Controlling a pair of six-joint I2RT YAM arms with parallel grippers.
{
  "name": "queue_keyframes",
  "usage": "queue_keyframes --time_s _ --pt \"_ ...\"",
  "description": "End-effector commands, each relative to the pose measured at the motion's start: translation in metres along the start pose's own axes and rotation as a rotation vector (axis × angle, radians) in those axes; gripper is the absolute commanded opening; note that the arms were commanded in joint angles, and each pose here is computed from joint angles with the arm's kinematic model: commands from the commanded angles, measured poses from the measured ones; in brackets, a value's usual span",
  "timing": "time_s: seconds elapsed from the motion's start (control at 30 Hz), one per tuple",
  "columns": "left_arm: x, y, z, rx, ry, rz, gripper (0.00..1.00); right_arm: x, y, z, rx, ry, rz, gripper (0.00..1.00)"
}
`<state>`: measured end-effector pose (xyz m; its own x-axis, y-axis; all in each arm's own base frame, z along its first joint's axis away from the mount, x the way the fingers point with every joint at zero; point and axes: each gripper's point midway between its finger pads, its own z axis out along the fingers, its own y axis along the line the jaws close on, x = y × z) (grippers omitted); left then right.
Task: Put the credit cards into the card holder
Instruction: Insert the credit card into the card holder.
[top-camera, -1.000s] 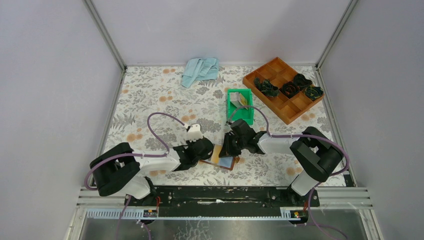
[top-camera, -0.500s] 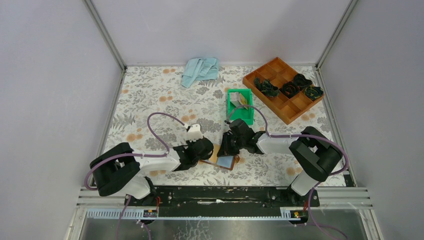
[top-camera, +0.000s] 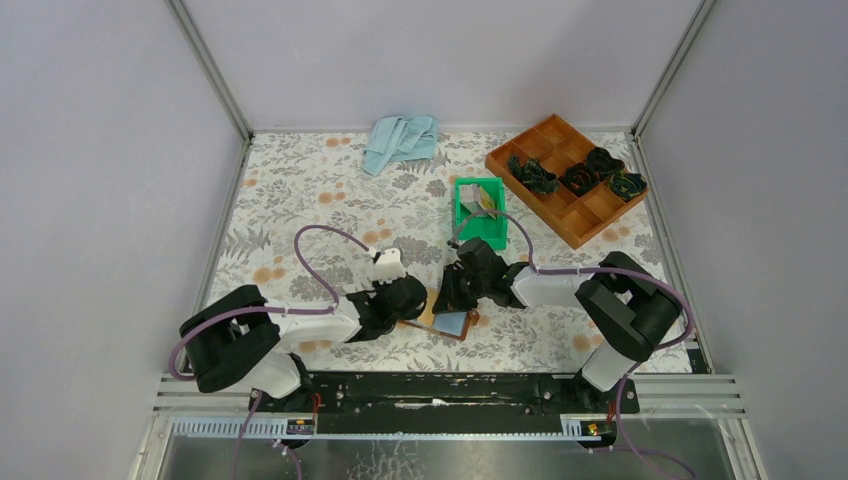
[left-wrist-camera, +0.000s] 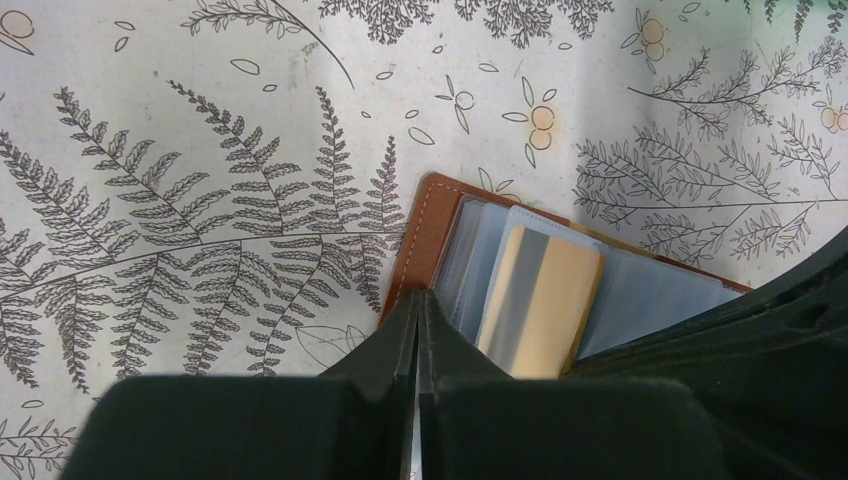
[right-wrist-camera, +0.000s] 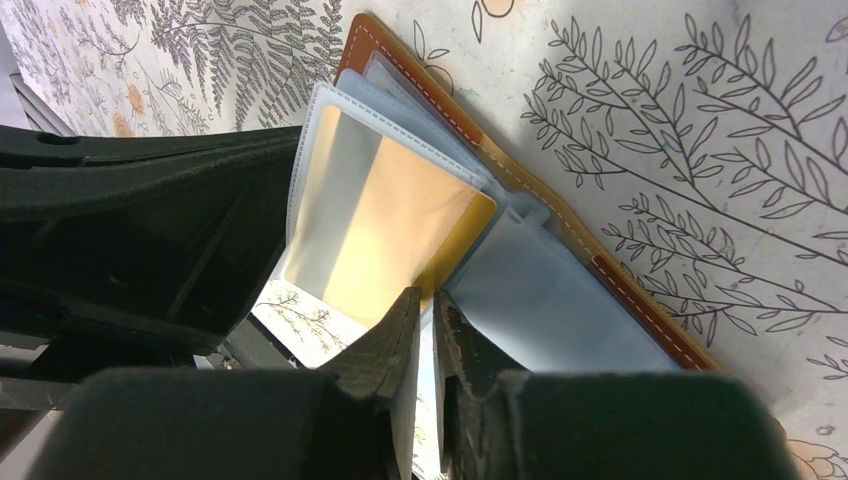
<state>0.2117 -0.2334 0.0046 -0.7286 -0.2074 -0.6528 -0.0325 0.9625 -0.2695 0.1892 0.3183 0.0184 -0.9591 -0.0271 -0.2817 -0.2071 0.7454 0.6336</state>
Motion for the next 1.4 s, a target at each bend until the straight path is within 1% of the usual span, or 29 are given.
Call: queue_keyframes --time_s 0.0,0.1,0.37,0.53,0.8,1.03,1.17,1.3,1.37 --pt "0.071 0.068 -0.009 -0.185 0.257 0.143 0.0 -0.021 0.032 -0.002 -0.07 -0.067 -0.064 0.18" --pt "0.067 0.069 -0.011 -0.195 0.244 0.135 0.04 -0.022 0.03 -0.007 -0.05 -0.077 -0.086 0.23" --pt "0.055 0.068 -0.017 -0.212 0.212 0.122 0.18 -0.026 0.032 -0.022 -0.04 -0.116 -0.117 0.29" --pt "0.045 0.066 -0.021 -0.22 0.187 0.121 0.2 -0.028 0.034 -0.03 -0.035 -0.132 -0.138 0.3" --pt "0.044 0.07 -0.025 -0.235 0.187 0.111 0.26 -0.027 0.029 -0.033 -0.019 -0.137 -0.153 0.3" --pt "0.043 0.069 -0.027 -0.24 0.181 0.101 0.34 -0.023 0.023 -0.03 -0.008 -0.125 -0.157 0.31" --pt "0.038 0.067 -0.028 -0.246 0.168 0.101 0.35 -0.022 0.019 -0.03 0.006 -0.128 -0.162 0.3" --pt "0.032 0.066 -0.031 -0.25 0.15 0.098 0.35 -0.02 0.01 -0.03 0.04 -0.122 -0.174 0.28" --pt "0.027 0.064 -0.033 -0.25 0.134 0.092 0.35 -0.019 0.006 -0.03 0.056 -0.122 -0.184 0.24"
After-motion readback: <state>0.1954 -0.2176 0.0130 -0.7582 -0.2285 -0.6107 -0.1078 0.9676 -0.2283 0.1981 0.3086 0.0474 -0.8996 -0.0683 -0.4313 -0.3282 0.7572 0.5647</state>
